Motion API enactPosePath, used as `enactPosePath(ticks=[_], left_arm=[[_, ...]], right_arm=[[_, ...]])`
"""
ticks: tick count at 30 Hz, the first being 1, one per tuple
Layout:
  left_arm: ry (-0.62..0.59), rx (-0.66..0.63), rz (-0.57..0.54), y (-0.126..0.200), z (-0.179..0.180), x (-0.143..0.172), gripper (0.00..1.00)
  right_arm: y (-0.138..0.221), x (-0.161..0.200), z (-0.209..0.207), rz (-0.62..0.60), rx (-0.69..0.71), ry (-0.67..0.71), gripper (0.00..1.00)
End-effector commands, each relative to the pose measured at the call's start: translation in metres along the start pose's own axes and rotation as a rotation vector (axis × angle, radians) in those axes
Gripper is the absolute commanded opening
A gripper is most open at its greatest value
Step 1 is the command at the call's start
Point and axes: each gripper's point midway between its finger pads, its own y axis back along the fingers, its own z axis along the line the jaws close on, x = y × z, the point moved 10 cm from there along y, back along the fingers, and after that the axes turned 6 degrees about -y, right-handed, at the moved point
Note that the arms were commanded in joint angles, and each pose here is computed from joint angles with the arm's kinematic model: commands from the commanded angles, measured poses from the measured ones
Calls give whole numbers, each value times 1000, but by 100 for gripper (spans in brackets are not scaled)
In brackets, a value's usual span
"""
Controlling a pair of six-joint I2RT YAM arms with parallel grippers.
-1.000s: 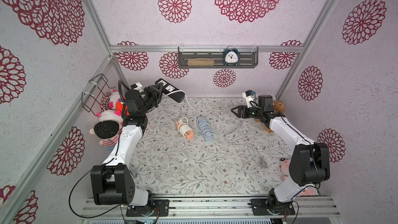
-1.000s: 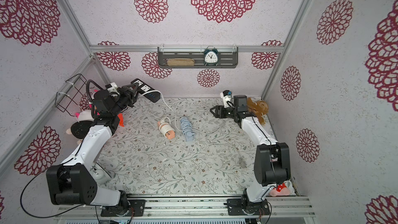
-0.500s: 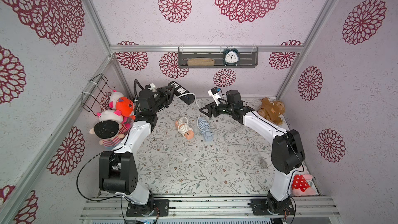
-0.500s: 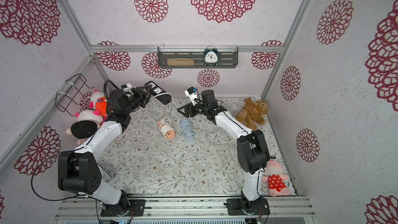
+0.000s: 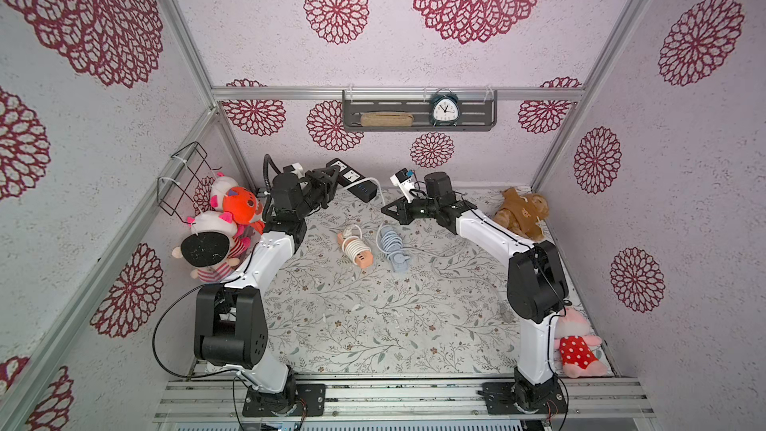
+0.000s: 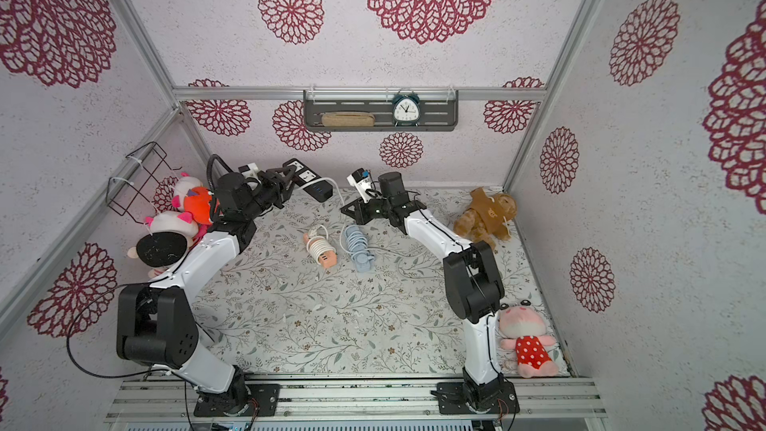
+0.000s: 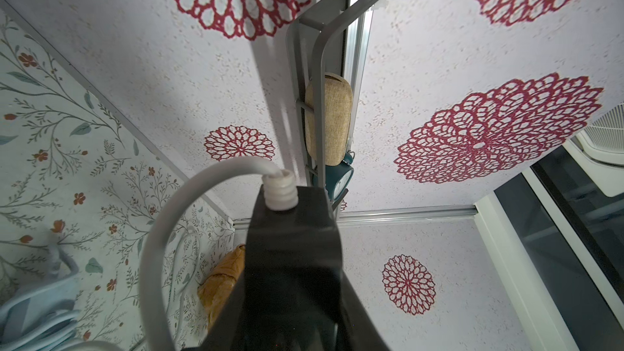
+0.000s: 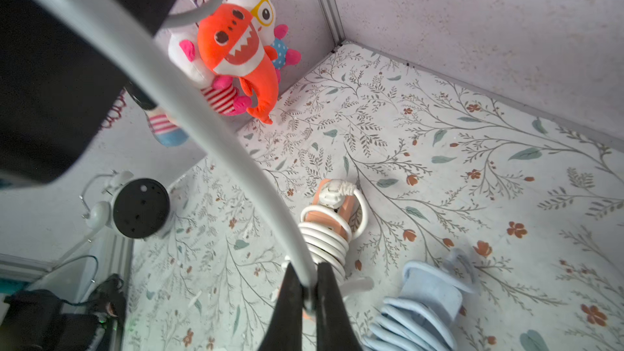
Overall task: Unwrap the cord wrapped around the power strip
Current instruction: Unwrap the power cord from the power strip.
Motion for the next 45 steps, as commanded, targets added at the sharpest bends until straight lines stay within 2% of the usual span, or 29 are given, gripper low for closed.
enactPosePath(ticks=[1, 5, 9, 12, 14, 19, 24, 30, 33, 39, 45], left_arm=[[-30, 29, -20, -4, -3, 0, 0], [-54, -17, -47, -5, 6, -2, 0], [-62, -35, -77, -12, 12, -4, 0], [-53, -22, -98, -23, 13, -4, 0], [-36, 21, -99, -33, 9, -5, 0], [-45, 135, -82, -49, -20, -6, 0], [-61, 210, -42, -42, -46, -6, 0], [-12, 288, 25, -17, -45, -12, 0], [-41, 292, 83, -7, -45, -12, 0], [-87, 296, 277, -3, -29, -2, 0], [-111, 237, 454, -7, 2, 15, 0]], right_arm=[[37, -34, 28, -74, 25, 99, 0], [61, -43, 47, -111, 41, 150, 0], [78, -38, 71, -133, -28, 191, 0], [81, -20, 88, -103, -95, 220, 0], [74, -3, 92, -39, -103, 225, 0], [48, 41, 71, 111, -8, 203, 0], [41, 53, 35, 146, 116, 146, 0], [63, 42, -14, 109, 241, 32, 0], [78, 33, -34, 82, 280, -17, 0], [112, 16, -67, 23, 383, -75, 0], [132, 17, -91, 26, 464, -108, 0]])
